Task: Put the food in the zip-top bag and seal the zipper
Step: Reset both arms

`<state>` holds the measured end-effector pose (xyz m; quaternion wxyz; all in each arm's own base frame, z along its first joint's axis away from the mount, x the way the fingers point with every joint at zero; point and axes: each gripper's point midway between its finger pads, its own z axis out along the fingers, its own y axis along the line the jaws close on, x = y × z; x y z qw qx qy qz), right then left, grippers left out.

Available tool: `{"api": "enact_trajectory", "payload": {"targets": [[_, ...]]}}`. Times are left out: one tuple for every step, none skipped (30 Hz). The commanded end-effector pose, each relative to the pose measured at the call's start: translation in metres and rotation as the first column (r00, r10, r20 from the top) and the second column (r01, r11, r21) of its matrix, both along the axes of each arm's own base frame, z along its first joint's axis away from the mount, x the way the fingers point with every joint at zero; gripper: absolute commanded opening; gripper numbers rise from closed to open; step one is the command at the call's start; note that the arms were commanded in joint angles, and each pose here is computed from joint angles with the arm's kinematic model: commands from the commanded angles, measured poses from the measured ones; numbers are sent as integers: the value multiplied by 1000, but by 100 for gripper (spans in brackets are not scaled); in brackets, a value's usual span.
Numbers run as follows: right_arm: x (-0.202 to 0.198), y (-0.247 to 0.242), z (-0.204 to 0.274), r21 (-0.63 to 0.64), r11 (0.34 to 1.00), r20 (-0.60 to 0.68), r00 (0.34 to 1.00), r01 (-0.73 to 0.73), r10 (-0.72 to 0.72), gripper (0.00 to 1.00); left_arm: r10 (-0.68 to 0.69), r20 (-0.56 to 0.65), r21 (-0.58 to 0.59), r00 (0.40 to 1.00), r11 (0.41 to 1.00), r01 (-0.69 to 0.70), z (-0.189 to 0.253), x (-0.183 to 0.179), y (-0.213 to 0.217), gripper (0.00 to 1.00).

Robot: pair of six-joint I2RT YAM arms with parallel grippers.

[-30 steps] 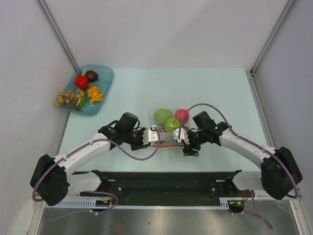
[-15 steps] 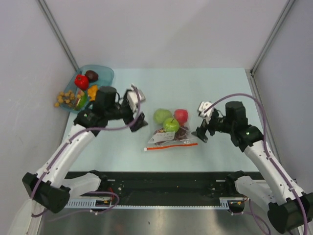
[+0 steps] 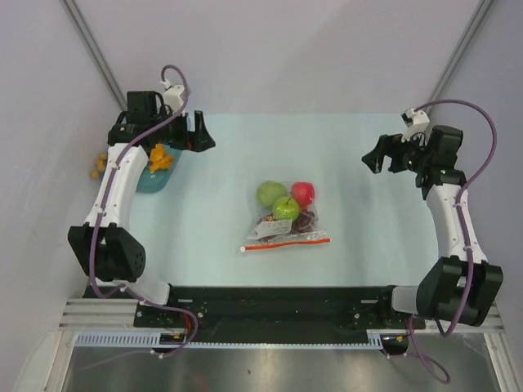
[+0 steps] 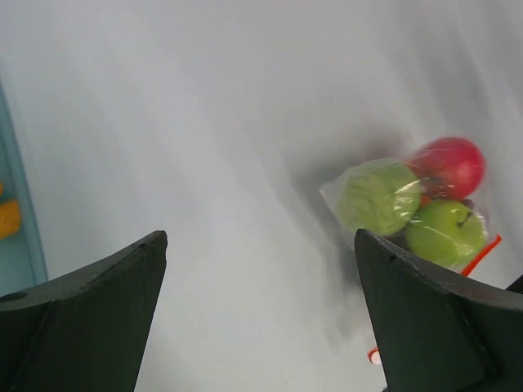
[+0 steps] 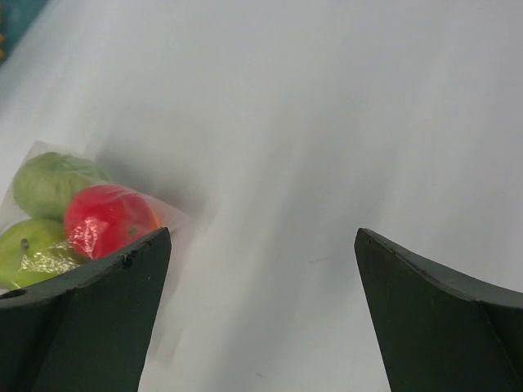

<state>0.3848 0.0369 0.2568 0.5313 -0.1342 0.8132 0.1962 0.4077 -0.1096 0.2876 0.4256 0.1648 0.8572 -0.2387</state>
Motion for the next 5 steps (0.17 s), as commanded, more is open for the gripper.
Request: {"api": "enact_trajectory", "payload": {"targets": [[4, -15, -7, 70, 995, -83, 994, 72, -67, 100, 139, -110, 15, 984, 990, -138, -31, -1, 41, 100], [5, -20, -9, 74, 994, -90, 993, 85, -79, 100, 150, -97, 21, 984, 989, -149, -31, 1, 44, 100], [8, -21, -6, 76, 993, -79, 993, 89, -83, 100, 169, -96, 31, 981, 986, -167, -33, 1, 49, 100], [9, -22, -4, 82, 992, -71, 994, 94, -88, 100, 189, -90, 35, 978, 982, -186, -33, 2, 52, 100], [10, -22, -1, 83, 992, -60, 994, 96, -91, 100, 197, -74, 40, 978, 980, -195, -29, 4, 54, 100]]}}
